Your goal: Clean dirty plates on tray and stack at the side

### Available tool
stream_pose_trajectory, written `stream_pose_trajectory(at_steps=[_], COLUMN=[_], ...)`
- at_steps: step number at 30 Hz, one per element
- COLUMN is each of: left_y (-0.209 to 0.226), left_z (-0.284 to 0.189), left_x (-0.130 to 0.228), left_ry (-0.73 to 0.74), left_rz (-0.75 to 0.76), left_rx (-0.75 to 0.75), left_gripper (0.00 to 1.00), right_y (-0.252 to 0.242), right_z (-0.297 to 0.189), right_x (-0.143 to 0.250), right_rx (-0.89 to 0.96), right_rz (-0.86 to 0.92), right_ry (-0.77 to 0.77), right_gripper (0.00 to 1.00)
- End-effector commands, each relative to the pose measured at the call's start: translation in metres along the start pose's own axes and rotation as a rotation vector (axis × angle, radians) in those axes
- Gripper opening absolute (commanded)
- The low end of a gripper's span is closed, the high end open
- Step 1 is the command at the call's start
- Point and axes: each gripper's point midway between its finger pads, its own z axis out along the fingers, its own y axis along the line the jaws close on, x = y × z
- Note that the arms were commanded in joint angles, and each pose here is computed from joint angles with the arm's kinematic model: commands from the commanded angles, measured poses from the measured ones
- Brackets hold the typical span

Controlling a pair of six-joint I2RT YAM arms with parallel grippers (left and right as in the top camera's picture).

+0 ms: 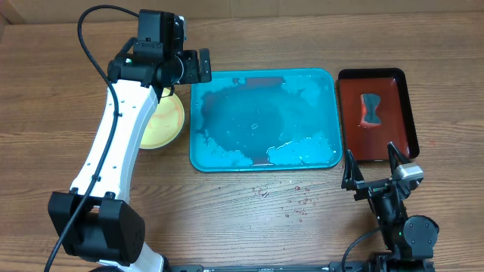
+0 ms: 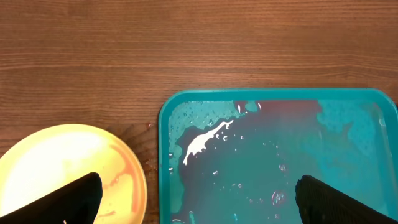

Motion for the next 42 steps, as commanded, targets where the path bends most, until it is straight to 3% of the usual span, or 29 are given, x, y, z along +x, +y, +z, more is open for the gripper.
stream_pose_trajectory(at_steps=[1, 35, 42], left_y=[-0.004, -0.003, 0.005], left_z=[-0.008, -0.008, -0.055], left_x=[-0.007, -0.002, -0.012], left_ry=[-0.029, -0.006, -0.095], left_rz=[0.025, 0.025, 0.053], left_rx=[0.003, -0.002, -0.057], left_gripper=[1.0, 1.0, 1.0], right_y=[-0.006, -0.008, -0.008], right_z=[-0.004, -0.004, -0.004], right_x=[0.014, 0.022, 0.022], right_rx=[0.033, 0.047, 0.047], right_rz=[0.02, 0.029, 0.029], right_ry=[0.042, 0.071, 0.071], right_gripper=[1.0, 1.0, 1.0])
